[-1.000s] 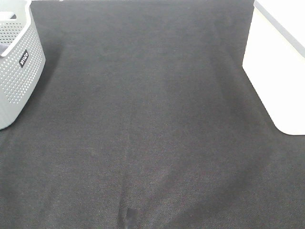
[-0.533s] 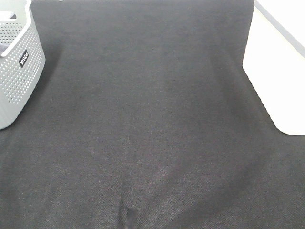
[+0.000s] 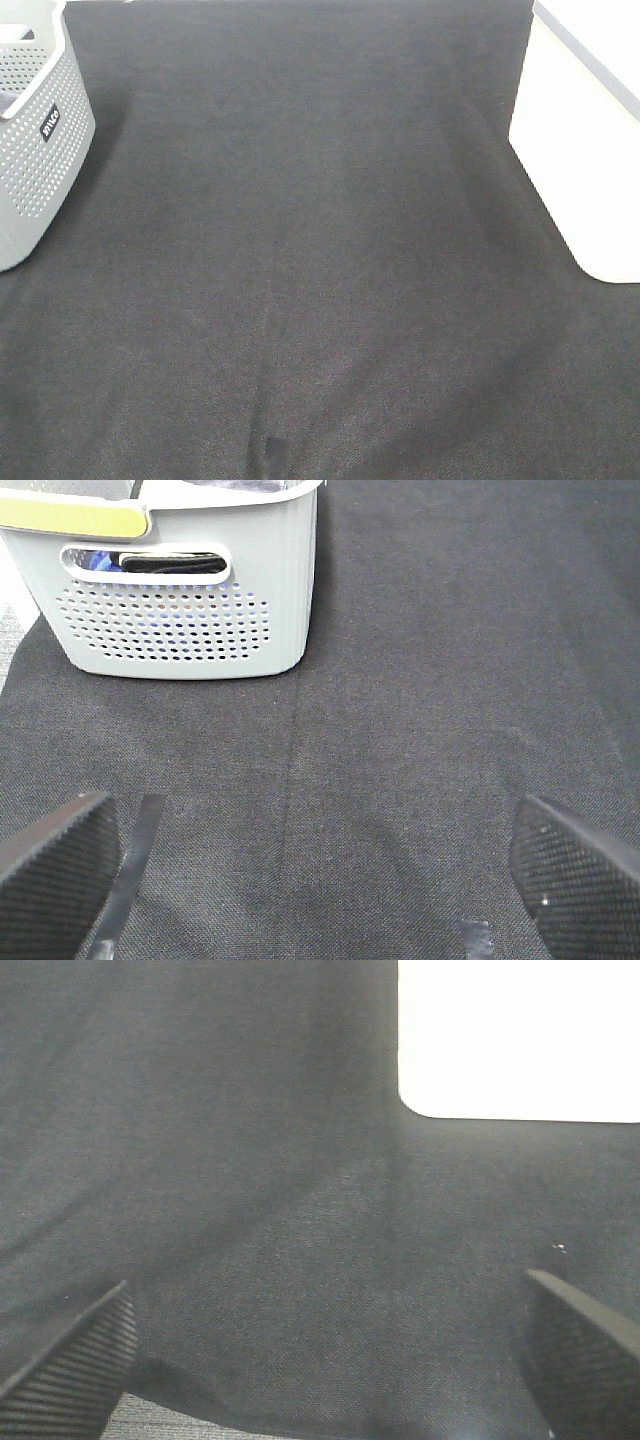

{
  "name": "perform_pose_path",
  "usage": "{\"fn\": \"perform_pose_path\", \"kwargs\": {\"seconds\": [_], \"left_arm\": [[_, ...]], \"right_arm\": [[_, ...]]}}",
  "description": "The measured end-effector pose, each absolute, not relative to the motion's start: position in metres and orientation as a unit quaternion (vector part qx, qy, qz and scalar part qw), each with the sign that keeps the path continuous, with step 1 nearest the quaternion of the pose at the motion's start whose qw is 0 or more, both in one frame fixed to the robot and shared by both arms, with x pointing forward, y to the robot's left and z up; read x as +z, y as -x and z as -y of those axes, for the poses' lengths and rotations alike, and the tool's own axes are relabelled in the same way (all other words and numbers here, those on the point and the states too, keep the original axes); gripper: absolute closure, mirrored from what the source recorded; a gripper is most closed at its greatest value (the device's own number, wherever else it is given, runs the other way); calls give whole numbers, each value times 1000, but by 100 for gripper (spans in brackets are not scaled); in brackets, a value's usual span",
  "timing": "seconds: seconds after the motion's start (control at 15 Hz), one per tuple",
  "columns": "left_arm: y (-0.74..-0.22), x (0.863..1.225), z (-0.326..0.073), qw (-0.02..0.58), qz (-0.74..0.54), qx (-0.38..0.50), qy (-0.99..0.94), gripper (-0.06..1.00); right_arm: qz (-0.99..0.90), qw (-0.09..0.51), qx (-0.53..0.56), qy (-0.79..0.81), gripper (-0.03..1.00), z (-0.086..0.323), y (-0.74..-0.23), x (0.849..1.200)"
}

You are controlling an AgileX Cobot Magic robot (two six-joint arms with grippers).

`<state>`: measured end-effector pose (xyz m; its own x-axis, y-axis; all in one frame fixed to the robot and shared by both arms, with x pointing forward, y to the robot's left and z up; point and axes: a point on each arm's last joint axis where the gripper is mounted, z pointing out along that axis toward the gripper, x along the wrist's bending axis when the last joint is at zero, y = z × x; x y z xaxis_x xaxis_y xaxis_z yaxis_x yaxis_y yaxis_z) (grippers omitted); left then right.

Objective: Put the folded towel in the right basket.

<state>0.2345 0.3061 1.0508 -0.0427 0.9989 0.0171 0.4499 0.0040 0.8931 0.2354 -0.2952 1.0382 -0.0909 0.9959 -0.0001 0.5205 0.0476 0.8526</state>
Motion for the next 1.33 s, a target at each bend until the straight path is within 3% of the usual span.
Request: {"fn": "perform_pose_path", "kwargs": {"seconds": [1.33], "left_arm": [[-234,1051,-306,358,-612,384,-592,-4]], "right_arm": [[-645,337,353,-588,1,297,-236,1038]]}}
